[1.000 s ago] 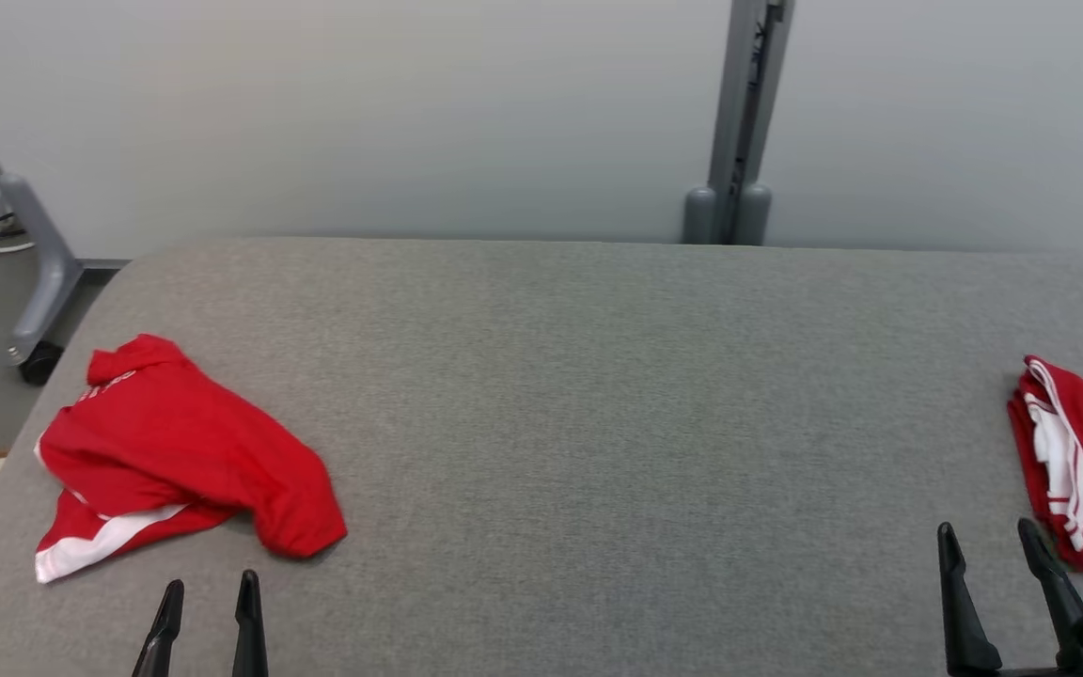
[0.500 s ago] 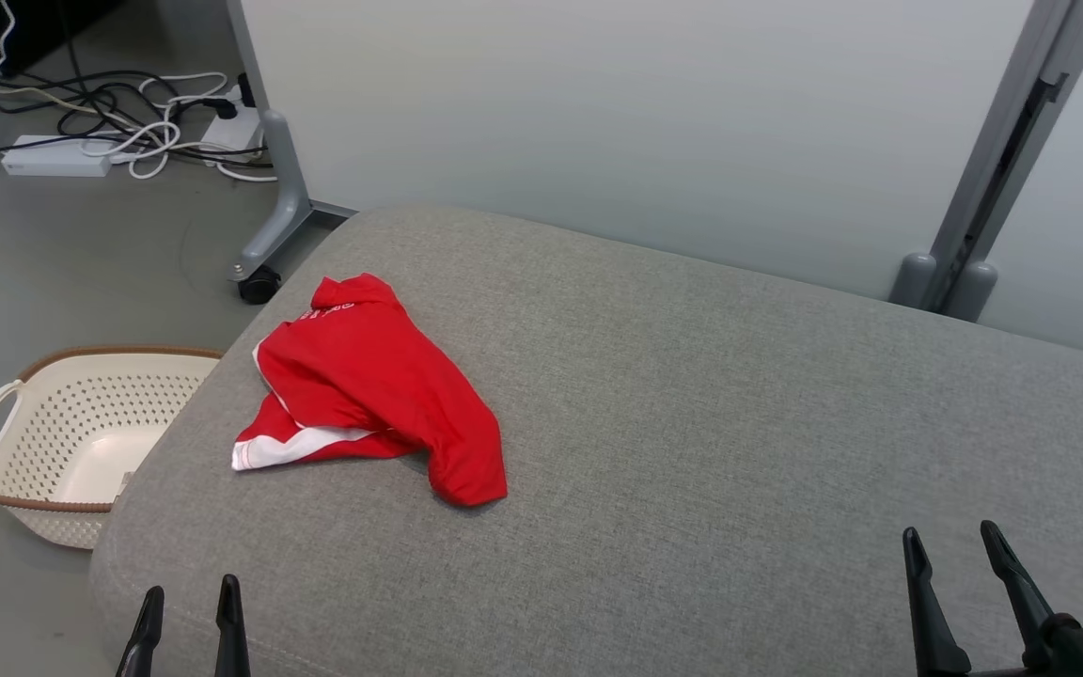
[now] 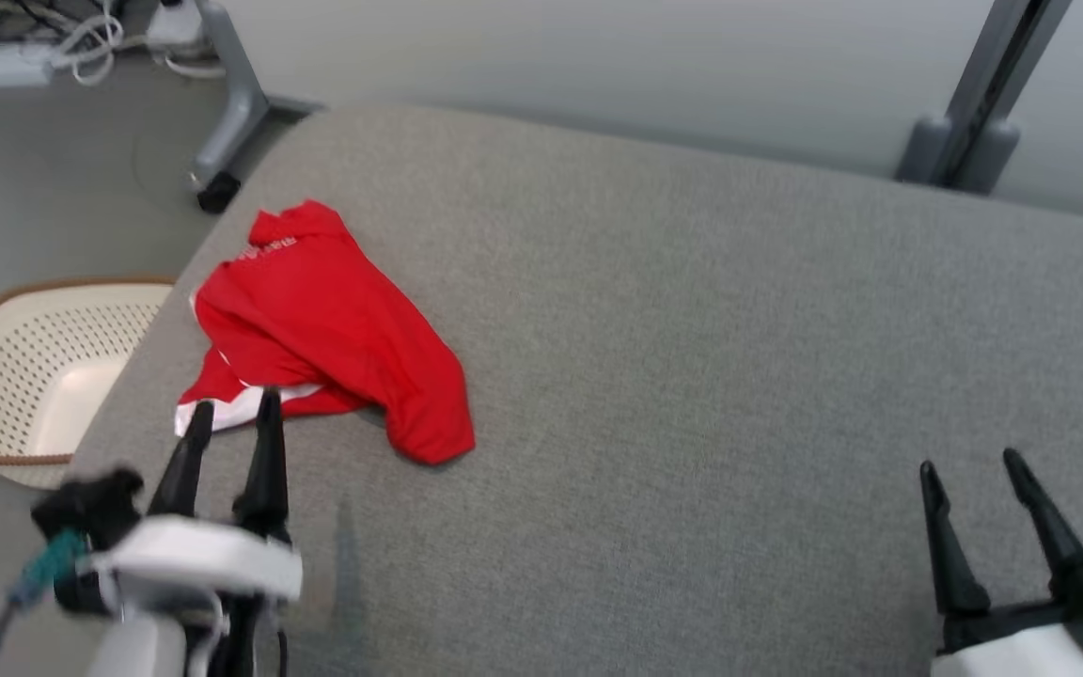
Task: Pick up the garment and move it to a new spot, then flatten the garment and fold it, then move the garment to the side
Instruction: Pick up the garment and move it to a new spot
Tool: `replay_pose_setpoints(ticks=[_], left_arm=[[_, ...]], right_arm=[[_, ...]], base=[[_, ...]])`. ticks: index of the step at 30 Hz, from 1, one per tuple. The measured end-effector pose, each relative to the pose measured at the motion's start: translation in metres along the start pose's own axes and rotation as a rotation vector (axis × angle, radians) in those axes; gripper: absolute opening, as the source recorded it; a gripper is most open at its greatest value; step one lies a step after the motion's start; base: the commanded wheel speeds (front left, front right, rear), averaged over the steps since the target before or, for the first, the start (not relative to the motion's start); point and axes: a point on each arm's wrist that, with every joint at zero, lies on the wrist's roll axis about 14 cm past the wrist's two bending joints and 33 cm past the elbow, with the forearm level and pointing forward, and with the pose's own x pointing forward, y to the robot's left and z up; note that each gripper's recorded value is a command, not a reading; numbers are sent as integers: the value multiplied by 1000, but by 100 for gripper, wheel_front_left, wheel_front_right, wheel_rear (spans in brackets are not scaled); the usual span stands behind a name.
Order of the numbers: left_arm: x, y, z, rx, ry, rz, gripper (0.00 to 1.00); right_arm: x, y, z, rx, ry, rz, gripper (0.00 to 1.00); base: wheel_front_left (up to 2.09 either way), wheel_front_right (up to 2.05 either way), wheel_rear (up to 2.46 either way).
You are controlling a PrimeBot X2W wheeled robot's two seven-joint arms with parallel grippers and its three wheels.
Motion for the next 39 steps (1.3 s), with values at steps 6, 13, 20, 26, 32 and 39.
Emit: replay_pose_setpoints(ticks=[6, 13, 20, 26, 32, 39], left_arm=[[82, 0, -34, -59, 242, 27, 100], [116, 33, -98, -79, 472, 184, 100], [131, 29, -140, -76, 561, 197, 0], [130, 18, -129, -14, 489, 130, 0], [140, -43, -80, 2, 310, -76, 0], [105, -175, -54, 1, 278, -478, 0]], right_arm=[[25, -27, -34, -21, 57, -1, 100], [30, -43, -72, -10, 133, -7, 100], [11, -71, -78, -5, 161, -102, 100], [5, -69, -63, 23, 130, -142, 100], [-5, -48, -43, 59, 93, -134, 100], [-26, -50, -8, 64, 15, -195, 100]], base=[[0, 0, 0], [0, 0, 0], [0, 0, 0], [0, 0, 0], [0, 0, 0], [0, 0, 0]])
